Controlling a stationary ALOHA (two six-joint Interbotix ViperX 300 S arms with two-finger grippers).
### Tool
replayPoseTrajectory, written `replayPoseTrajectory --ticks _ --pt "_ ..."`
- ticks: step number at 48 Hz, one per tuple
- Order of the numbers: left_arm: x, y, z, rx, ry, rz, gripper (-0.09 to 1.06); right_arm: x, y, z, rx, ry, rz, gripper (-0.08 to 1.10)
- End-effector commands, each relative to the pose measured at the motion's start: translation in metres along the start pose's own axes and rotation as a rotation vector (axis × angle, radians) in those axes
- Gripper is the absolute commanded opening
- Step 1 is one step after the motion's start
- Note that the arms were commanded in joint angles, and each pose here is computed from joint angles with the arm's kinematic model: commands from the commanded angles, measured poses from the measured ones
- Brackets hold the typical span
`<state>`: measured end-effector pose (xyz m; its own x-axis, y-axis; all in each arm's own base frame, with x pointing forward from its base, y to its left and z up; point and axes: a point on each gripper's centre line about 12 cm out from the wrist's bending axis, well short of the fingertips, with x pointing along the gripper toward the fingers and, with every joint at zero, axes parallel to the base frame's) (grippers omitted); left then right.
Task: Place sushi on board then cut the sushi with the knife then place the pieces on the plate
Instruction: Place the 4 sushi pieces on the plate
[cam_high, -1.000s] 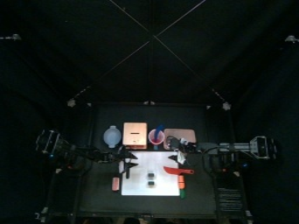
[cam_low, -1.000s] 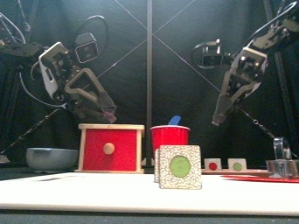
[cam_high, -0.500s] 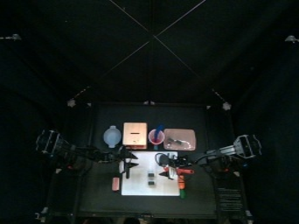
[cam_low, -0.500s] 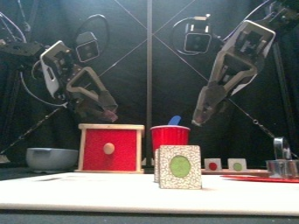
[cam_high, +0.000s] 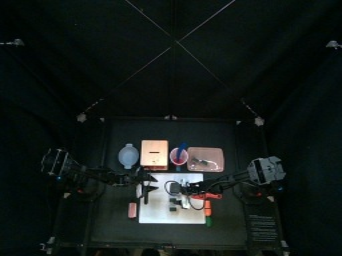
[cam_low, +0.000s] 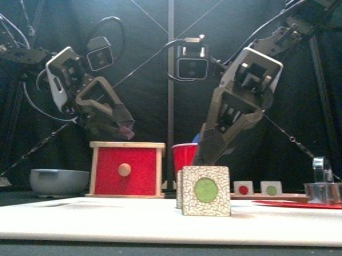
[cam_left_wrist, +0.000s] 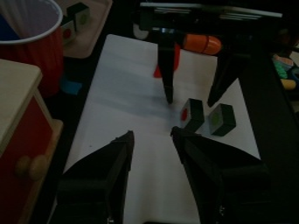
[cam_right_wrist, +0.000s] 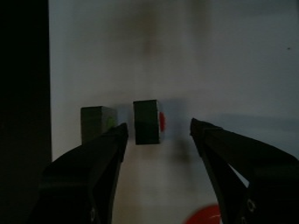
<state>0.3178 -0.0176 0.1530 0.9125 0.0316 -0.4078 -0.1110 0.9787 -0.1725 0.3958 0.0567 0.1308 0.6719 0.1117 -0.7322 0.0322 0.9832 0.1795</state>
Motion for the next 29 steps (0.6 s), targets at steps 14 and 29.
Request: replayPoseTrajectory --ticks 14,29 --pt "0.001 -0.001 0.006 0.002 -0.018 -0.003 0.79 0.015 0.008 0.016 -0.021 -0.015 0.01 0.74" --pt "0.001 -0.001 0.006 0.003 -0.018 -0.004 0.79 -0.005 0.007 0.019 -0.017 0.01 0.012 0.52"
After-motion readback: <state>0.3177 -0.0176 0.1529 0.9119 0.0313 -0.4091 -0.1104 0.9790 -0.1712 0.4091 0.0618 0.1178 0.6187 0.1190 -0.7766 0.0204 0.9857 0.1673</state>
